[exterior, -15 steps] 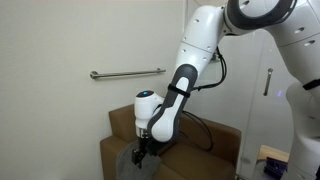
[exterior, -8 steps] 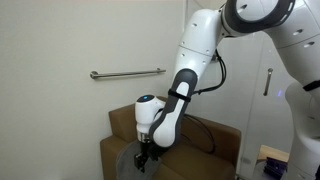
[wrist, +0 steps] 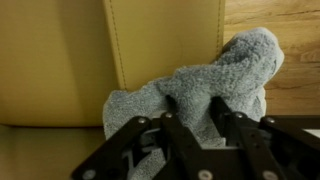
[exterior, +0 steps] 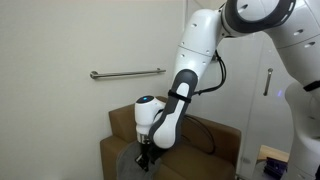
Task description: Put the towel on the chair seat
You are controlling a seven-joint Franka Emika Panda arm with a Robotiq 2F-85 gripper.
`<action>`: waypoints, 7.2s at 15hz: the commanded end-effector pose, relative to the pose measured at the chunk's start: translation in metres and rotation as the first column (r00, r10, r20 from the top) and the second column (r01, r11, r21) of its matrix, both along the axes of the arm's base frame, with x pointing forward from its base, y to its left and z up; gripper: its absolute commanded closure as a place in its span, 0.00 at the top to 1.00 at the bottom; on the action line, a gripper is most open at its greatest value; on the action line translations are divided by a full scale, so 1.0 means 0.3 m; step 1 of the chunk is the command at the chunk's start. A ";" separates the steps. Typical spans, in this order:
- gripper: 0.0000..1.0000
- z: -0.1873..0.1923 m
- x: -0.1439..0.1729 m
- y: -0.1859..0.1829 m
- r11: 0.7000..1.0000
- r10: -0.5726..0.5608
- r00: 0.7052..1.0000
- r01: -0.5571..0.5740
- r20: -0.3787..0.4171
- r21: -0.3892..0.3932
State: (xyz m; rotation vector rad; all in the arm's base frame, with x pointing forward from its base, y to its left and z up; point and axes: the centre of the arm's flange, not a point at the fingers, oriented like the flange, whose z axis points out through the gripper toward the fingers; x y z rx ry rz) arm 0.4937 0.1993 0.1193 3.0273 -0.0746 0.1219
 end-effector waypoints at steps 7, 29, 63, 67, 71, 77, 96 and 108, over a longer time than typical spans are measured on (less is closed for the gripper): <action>0.06 -0.001 -0.043 -0.017 1.000 0.008 0.999 -0.007 -0.038 0.007; 0.06 0.230 0.080 -0.007 0.995 0.101 0.985 -0.096 -0.139 0.042; 0.06 0.404 0.286 -0.114 0.992 0.129 0.982 -0.128 -0.136 0.018; 0.06 0.439 0.301 -0.204 0.996 0.093 0.988 -0.094 -0.119 0.004; 0.06 0.471 0.319 -0.308 0.999 0.045 0.994 -0.047 -0.102 -0.017; 0.06 0.483 0.332 -0.466 0.998 -0.029 0.995 0.024 -0.094 -0.053; 0.06 0.464 0.157 -0.950 0.969 -0.237 0.967 0.228 -0.097 -0.096; 0.06 0.328 0.058 -1.135 0.937 -0.331 0.939 0.339 0.095 -0.085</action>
